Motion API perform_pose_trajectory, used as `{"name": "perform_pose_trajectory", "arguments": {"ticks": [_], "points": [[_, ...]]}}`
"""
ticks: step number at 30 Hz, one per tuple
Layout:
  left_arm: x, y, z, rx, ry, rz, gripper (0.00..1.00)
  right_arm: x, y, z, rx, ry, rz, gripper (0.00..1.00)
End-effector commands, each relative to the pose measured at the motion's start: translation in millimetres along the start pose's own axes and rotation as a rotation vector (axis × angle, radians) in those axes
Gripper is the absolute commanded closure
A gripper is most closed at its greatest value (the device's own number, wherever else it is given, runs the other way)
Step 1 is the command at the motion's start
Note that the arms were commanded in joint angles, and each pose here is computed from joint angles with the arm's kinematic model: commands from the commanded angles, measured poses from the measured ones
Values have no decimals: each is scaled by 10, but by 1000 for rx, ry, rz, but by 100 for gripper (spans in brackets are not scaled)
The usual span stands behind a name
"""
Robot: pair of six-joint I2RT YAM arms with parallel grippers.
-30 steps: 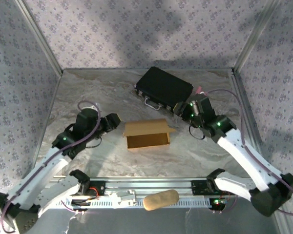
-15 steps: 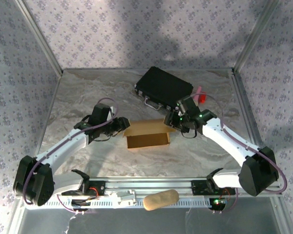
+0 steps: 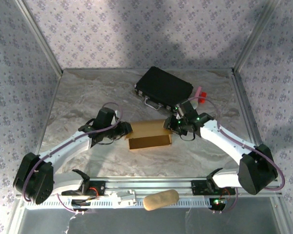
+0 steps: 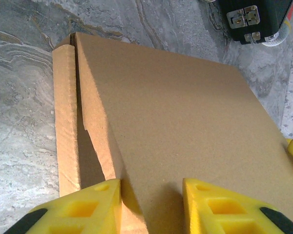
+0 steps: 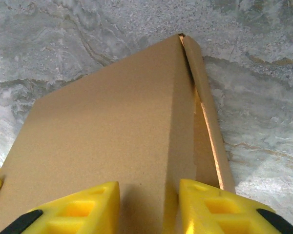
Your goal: Fold the paper box
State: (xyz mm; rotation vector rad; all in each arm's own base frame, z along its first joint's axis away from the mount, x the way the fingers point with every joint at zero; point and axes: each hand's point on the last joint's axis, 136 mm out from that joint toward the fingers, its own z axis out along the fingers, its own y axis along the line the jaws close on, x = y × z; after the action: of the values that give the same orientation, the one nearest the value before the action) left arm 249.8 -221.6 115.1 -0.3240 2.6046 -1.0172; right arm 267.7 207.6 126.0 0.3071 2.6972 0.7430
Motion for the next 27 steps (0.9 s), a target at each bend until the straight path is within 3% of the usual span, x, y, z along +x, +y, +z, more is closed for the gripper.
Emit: {"name": "perform_pose_trajectory", "arguments": {"ticks": [1,7,27], "points": [[39,-17,47,4,2,18,67,47,18,29,-6,10,-14,65],[104,88,110,-24,11,21,73,89,-74,55,41,5,-43,69],[243,373,207,-158,24,86,74,269,-329,259,152,12,-117,79]]}}
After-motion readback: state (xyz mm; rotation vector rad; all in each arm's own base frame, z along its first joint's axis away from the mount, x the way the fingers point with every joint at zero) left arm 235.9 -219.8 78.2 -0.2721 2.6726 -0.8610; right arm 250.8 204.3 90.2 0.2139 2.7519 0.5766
